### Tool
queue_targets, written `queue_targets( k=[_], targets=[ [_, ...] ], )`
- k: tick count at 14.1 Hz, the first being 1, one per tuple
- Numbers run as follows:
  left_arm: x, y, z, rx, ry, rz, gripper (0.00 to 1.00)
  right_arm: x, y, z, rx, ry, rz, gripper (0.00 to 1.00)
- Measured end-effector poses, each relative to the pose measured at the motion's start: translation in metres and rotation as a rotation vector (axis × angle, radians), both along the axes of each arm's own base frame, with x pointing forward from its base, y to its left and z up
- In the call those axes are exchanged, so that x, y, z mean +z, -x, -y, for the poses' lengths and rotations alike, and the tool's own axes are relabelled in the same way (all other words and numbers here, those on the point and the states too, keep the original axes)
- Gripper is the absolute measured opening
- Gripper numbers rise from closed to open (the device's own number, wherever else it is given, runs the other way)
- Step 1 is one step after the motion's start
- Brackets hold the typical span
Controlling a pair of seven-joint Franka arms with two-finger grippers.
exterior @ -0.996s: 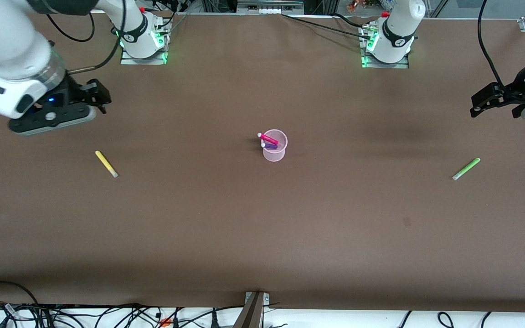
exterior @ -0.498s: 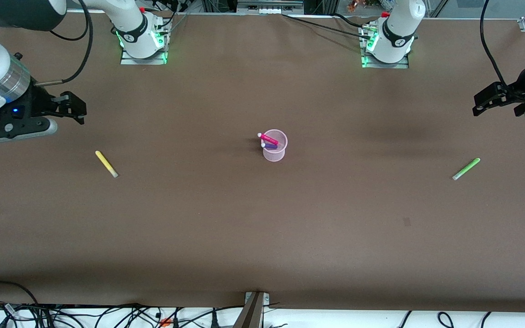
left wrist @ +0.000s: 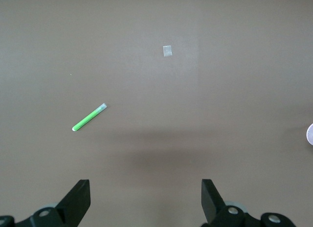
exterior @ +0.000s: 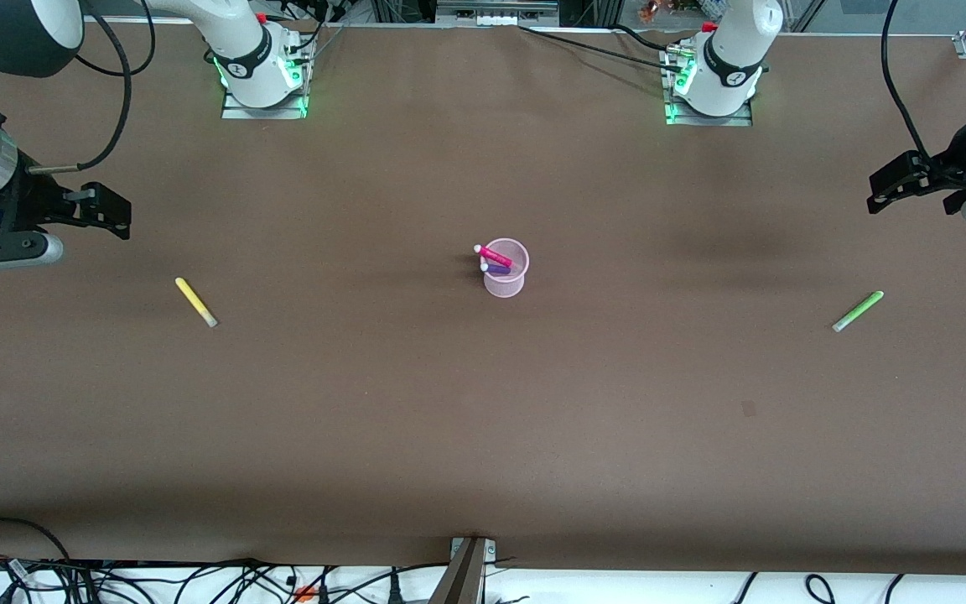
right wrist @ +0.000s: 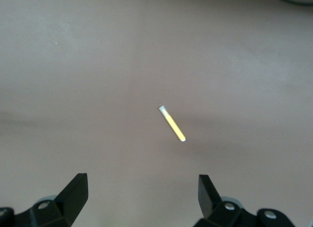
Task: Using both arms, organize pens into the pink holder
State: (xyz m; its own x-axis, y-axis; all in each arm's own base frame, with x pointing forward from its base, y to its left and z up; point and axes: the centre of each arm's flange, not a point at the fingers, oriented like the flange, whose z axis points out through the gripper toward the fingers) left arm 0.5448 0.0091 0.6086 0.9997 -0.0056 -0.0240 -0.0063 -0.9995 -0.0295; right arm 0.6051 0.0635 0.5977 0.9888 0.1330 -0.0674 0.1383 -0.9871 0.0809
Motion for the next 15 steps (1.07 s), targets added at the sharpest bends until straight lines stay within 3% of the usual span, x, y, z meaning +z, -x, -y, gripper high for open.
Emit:
queue_targets(
  k=[6, 9, 15],
  targets=[
    [0.001, 0.0, 0.006, -0.011, 0.0, 0.003, 1.0, -0.026, -0.009, 0.046, -0.1, -0.083, -0.037, 1.0],
    [0.002, 0.0, 0.013, -0.023, 0.0, 0.004, 1.0, -0.048, 0.002, 0.058, -0.113, -0.108, 0.024, 1.0],
    [0.002, 0.0, 0.018, -0.032, -0.001, 0.004, 1.0, -0.044, 0.02, 0.051, -0.07, -0.074, 0.061, 1.0]
  ],
)
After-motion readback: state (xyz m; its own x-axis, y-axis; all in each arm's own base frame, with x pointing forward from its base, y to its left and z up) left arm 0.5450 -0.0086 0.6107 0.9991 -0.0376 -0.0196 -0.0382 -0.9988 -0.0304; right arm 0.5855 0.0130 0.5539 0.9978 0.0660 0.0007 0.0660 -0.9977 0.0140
